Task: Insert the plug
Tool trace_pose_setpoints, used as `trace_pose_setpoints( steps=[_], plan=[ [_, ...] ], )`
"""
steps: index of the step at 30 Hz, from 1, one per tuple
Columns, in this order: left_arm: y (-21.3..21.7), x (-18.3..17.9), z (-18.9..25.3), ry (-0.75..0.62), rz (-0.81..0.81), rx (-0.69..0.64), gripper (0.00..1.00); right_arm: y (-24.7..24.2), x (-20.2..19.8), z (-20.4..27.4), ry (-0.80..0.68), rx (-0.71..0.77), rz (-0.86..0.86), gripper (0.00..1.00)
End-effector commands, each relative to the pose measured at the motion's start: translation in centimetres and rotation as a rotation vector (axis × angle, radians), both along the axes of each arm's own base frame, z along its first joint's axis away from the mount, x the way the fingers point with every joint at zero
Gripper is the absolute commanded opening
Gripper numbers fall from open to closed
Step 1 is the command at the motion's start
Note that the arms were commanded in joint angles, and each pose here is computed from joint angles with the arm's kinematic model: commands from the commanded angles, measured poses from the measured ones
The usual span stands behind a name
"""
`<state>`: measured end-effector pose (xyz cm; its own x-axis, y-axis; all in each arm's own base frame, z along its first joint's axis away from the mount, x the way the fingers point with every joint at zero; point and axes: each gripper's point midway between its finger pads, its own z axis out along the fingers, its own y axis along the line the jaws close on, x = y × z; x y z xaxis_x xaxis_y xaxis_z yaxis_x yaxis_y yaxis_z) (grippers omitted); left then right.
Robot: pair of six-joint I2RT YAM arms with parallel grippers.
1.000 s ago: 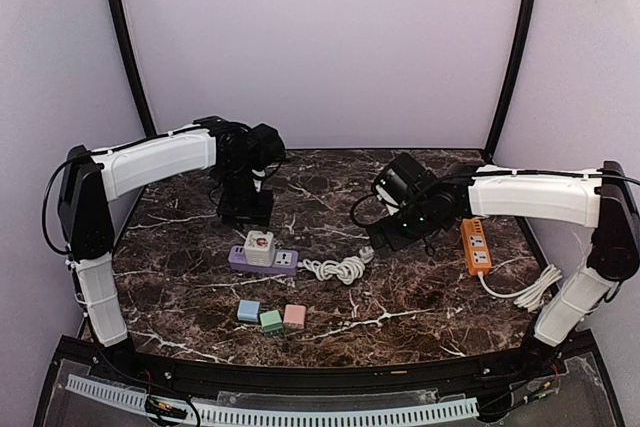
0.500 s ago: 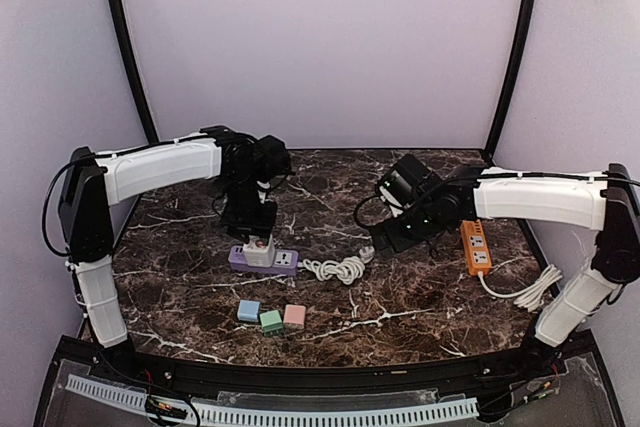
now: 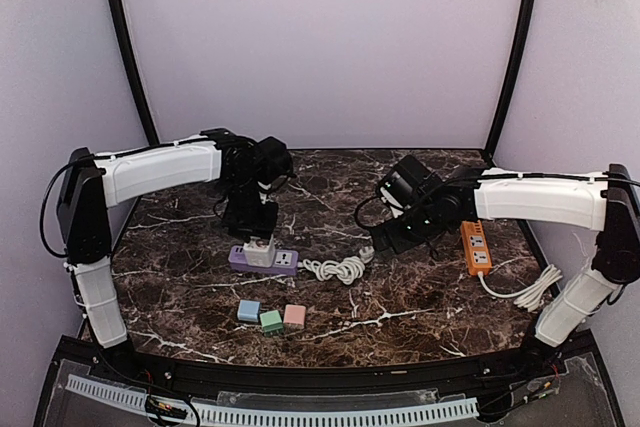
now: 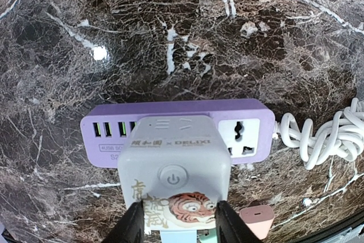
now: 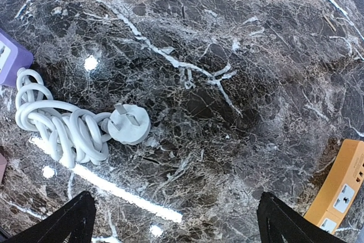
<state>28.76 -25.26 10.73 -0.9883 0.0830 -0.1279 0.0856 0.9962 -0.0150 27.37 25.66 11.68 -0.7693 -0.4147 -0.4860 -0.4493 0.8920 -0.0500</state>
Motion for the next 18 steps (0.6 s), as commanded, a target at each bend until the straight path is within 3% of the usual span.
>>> trace_pose_setpoints(
  steps=[1, 10, 18],
  plan=[
    [1.8, -2.1, -4.9, 0.163, -0.004, 0.136, 0.43, -0.1, -0.1, 0.8, -0.008, 0.031, -0.014, 0.99],
    [1.6, -1.6, -3.3, 0.129, -0.019, 0.115, 0.47, -0.5, -0.4, 0.9, -0.009, 0.039, -0.021, 0.99],
    [0.7, 0.5, 2.7, 0.013, -0.032, 0.073, 0.55, -0.1, -0.4, 1.4, -0.012, 0.066, -0.02, 0.99]
  ],
)
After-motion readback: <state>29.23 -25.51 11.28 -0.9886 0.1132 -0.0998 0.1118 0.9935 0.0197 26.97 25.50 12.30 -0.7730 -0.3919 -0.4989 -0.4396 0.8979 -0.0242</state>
